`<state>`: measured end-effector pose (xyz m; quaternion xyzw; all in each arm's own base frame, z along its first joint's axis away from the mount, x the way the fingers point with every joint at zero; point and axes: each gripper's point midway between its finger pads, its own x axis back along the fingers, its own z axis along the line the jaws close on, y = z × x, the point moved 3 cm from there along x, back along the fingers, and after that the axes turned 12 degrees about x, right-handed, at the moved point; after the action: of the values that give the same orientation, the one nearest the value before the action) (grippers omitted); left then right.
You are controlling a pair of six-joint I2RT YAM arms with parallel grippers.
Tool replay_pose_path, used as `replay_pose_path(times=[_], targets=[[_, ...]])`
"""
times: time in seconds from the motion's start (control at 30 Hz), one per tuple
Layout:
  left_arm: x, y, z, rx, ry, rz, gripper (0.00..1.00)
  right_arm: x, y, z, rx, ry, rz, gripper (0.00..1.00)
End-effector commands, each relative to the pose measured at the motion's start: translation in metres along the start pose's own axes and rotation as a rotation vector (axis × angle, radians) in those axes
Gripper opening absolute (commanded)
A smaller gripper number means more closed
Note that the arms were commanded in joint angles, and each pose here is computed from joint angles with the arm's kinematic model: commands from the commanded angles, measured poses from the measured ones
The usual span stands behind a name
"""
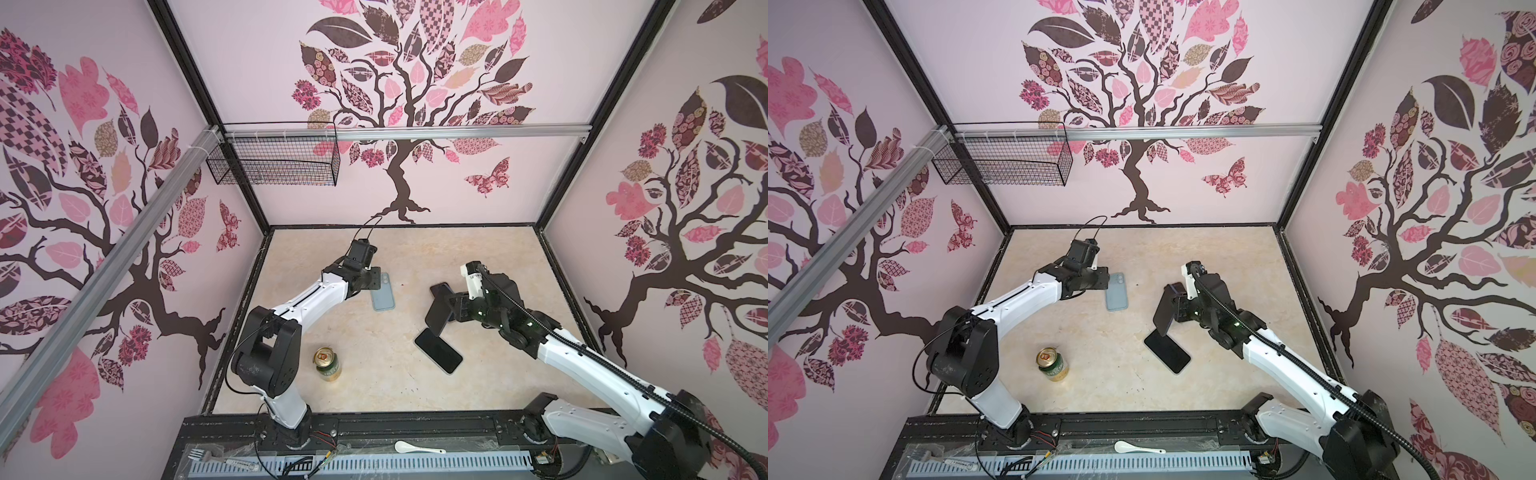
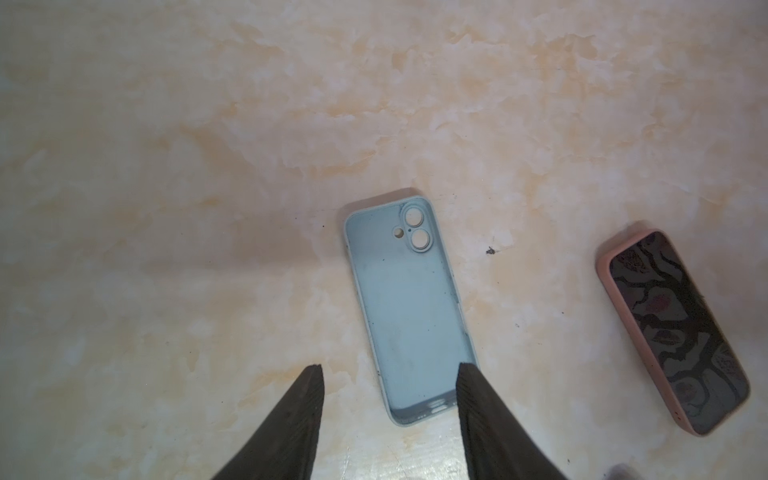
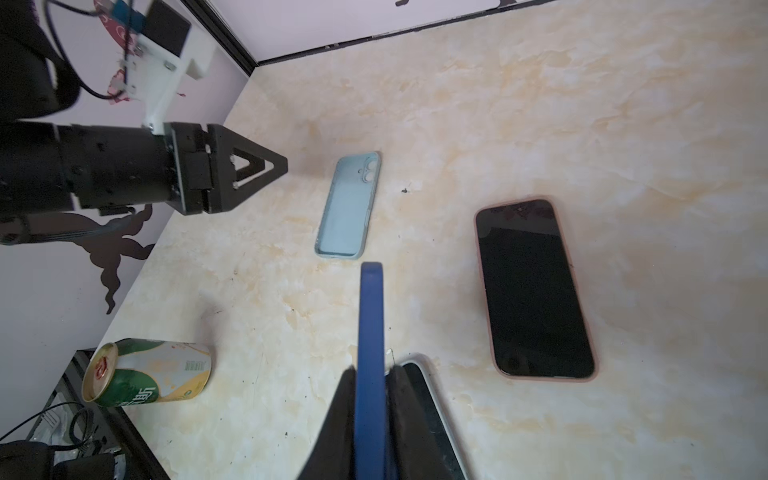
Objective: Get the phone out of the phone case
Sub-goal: 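Lower the pale blue case flat onto the table with the left gripper and release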
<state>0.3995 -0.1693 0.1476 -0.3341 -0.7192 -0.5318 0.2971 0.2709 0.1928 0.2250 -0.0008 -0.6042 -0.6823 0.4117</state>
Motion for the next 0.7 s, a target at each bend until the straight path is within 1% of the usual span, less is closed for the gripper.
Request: replay_pose_path(times=[0.0, 0.1, 0.27, 0.47, 0.67], targets=[[-0.018, -0.009, 0.009, 0.103, 0.04, 0.015, 0.54, 0.008, 0.034, 0.014, 0.022, 0.048, -0.099, 0.0], [-0.03, -0.021, 0.011, 0.122, 0.047, 0.061, 0.5, 0.01, 0.036, 0.014, 0.028, 0.048, -0.098, 0.0], [-0.047, -0.033, 0.015, 0.136, 0.065, 0.103, 0.42, 0.013, 0.037, 0.015, 0.035, 0.048, -0.097, 0.0], [-0.062, -0.04, 0.017, 0.129, 0.089, 0.128, 0.35, 0.01, 0.033, 0.014, 0.034, 0.045, -0.082, 0.0], [-0.074, -0.046, 0.021, 0.114, 0.114, 0.153, 0.31, 0.01, 0.033, 0.014, 0.033, 0.046, -0.078, 0.0]])
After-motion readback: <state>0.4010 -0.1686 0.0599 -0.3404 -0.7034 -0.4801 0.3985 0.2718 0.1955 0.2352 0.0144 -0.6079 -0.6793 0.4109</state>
